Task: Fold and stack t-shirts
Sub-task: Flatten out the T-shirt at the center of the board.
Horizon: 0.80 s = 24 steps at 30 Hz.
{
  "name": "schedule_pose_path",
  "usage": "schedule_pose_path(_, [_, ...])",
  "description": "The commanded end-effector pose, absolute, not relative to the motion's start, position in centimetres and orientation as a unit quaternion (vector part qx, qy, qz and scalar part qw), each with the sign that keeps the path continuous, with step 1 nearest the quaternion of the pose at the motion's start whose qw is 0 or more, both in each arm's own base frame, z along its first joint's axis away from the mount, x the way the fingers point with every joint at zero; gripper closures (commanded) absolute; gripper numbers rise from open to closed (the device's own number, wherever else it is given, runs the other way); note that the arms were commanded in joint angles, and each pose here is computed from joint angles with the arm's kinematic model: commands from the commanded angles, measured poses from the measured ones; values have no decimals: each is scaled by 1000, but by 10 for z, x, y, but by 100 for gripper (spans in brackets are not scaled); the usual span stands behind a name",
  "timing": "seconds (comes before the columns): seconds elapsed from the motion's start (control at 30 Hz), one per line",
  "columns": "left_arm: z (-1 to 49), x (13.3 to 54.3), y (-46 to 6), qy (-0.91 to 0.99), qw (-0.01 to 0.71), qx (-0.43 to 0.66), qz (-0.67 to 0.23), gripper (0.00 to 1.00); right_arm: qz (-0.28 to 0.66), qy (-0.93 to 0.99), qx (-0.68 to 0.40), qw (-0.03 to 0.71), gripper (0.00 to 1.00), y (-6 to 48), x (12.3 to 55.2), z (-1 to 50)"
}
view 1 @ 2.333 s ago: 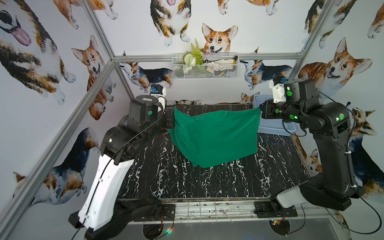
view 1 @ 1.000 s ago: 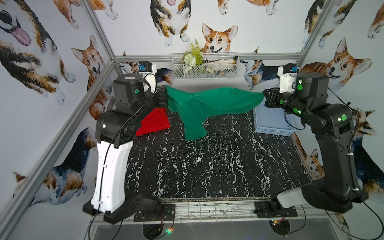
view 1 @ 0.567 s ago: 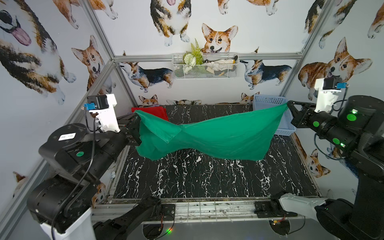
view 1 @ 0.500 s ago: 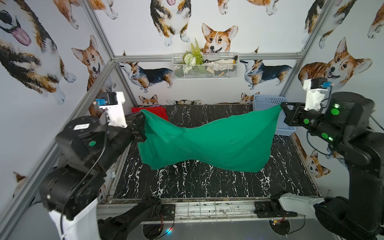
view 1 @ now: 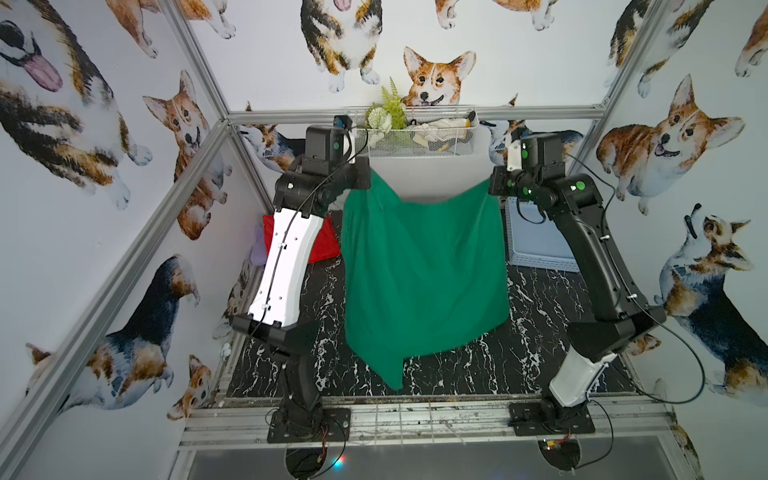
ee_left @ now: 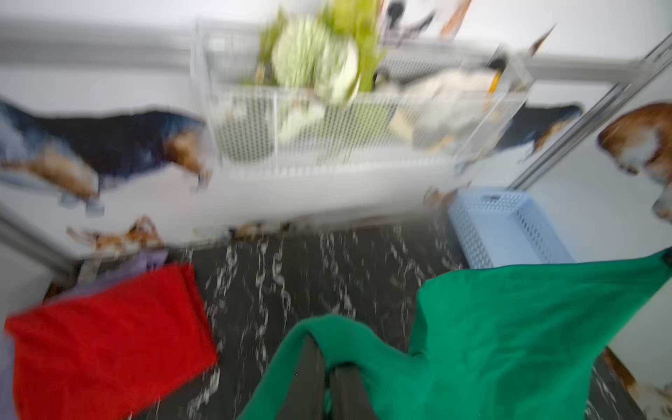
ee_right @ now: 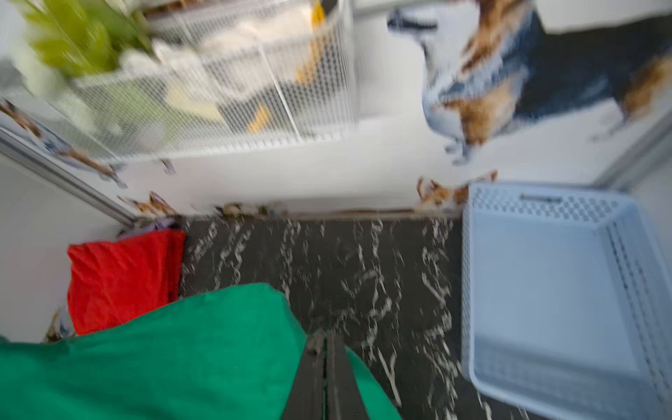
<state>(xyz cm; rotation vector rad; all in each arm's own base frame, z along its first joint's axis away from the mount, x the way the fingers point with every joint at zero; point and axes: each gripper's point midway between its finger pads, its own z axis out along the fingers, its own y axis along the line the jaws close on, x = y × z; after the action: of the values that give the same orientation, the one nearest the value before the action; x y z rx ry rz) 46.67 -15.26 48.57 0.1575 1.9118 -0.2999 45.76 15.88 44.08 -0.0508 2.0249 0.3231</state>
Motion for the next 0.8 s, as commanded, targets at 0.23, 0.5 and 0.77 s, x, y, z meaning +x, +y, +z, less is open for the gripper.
schedule_pose_path(0.23, [567, 412, -134, 725, 673, 101, -112, 100, 131, 763, -60, 631, 100, 151, 428, 538])
schedule_pose_path(0.5, [487, 324, -90, 788, 606, 36, -98, 100, 109, 814, -19, 570, 100, 128, 352, 458])
schedule_pose_path(0.77, [296, 185, -67, 882, 426, -61, -191, 70, 117, 896, 92, 417, 100, 76, 231, 314])
